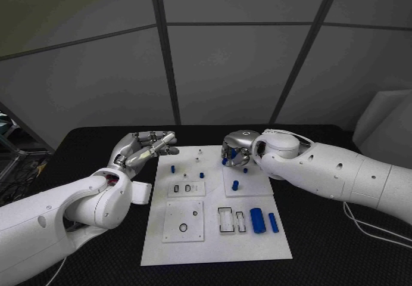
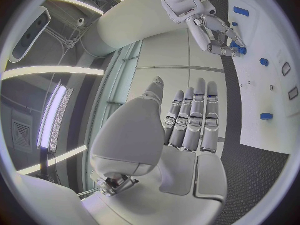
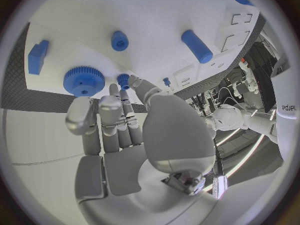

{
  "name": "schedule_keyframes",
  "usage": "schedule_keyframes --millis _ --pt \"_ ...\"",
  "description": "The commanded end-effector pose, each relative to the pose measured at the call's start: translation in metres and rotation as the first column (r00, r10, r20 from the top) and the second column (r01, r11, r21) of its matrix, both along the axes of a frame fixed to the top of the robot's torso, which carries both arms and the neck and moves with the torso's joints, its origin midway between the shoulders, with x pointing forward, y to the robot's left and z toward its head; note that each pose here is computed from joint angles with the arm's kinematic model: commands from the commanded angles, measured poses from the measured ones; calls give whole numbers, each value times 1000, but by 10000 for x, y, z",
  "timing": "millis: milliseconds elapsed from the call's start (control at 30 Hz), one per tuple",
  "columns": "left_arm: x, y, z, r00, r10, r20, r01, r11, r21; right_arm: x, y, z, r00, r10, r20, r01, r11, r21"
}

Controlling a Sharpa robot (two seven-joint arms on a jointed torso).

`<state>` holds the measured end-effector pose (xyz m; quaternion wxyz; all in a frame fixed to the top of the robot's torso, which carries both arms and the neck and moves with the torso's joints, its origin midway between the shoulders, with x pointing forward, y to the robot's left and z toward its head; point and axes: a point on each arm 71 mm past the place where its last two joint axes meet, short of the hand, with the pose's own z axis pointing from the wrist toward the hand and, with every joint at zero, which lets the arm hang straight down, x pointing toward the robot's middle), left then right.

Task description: Assemble the parts on the task board

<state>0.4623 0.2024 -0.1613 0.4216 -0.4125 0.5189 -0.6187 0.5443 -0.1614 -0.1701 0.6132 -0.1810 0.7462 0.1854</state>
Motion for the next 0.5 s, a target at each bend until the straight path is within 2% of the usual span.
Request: schedule_keyframes --millis 33,500 --pt "1 -13 14 1000 -14 9 14 1000 0 4 12 7 1000 7 -5 -7 1000 -8" --pt "-1 -20 13 1000 -18 7 18 1000 0 27 25 0 1000 1 -3 -1 1000 -6"
